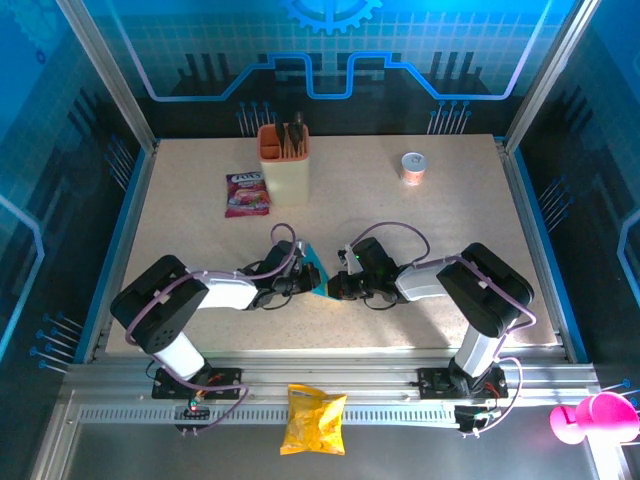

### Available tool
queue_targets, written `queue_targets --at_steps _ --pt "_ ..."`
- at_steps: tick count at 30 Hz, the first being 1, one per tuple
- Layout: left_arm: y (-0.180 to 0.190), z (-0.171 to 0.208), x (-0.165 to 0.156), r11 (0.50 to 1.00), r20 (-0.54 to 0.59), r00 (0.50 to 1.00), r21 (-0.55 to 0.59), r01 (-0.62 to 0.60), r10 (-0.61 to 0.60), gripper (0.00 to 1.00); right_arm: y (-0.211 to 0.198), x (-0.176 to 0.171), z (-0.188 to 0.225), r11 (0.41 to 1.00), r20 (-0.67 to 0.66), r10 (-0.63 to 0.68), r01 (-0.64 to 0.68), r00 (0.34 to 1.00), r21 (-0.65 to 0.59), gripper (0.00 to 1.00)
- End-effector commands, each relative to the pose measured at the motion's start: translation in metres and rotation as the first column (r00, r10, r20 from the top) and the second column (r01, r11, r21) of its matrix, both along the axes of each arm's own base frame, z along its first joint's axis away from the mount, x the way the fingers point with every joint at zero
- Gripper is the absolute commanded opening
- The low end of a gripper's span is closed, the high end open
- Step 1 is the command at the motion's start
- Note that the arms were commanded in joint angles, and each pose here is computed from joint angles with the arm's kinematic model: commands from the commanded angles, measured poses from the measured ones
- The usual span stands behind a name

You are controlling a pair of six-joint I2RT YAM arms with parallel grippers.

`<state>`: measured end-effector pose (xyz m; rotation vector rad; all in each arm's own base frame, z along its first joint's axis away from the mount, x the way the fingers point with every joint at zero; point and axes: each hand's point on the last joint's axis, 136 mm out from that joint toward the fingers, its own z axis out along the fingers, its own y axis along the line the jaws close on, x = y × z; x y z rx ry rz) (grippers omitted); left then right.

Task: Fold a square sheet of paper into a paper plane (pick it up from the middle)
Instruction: Fourth fold the wing at the center of the table.

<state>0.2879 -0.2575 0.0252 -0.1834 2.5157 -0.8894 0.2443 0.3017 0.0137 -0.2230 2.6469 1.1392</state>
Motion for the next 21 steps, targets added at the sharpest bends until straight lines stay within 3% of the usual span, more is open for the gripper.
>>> queue_targets --at_steps 1,3,9,15,21 --pt "-0.009 0.007 0.011 1.000 0.046 0.999 0.004 0.017 -0.017 0.03 -0.027 -0.021 -0.043 0.991 -0.118 -0.034 0.018 0.992 -0.132 0.00" --pt "-0.009 0.006 0.014 1.000 0.044 0.999 0.012 0.005 -0.006 0.02 -0.024 -0.021 -0.039 0.993 -0.117 -0.027 0.013 0.993 -0.120 0.00" --pt "-0.002 -0.006 0.015 0.998 0.012 1.000 0.066 -0.014 0.013 0.00 -0.019 -0.014 -0.008 0.997 -0.055 -0.016 0.012 0.998 -0.073 0.13" --pt "0.005 -0.013 0.014 0.995 -0.011 0.999 0.091 -0.032 0.033 0.00 -0.020 -0.005 0.024 0.996 0.038 -0.005 0.008 0.999 -0.085 0.15" --pt "0.012 -0.011 0.014 0.995 -0.020 0.998 0.081 -0.065 0.067 0.00 -0.015 -0.006 0.024 0.992 0.070 0.050 -0.042 0.996 -0.122 0.14"
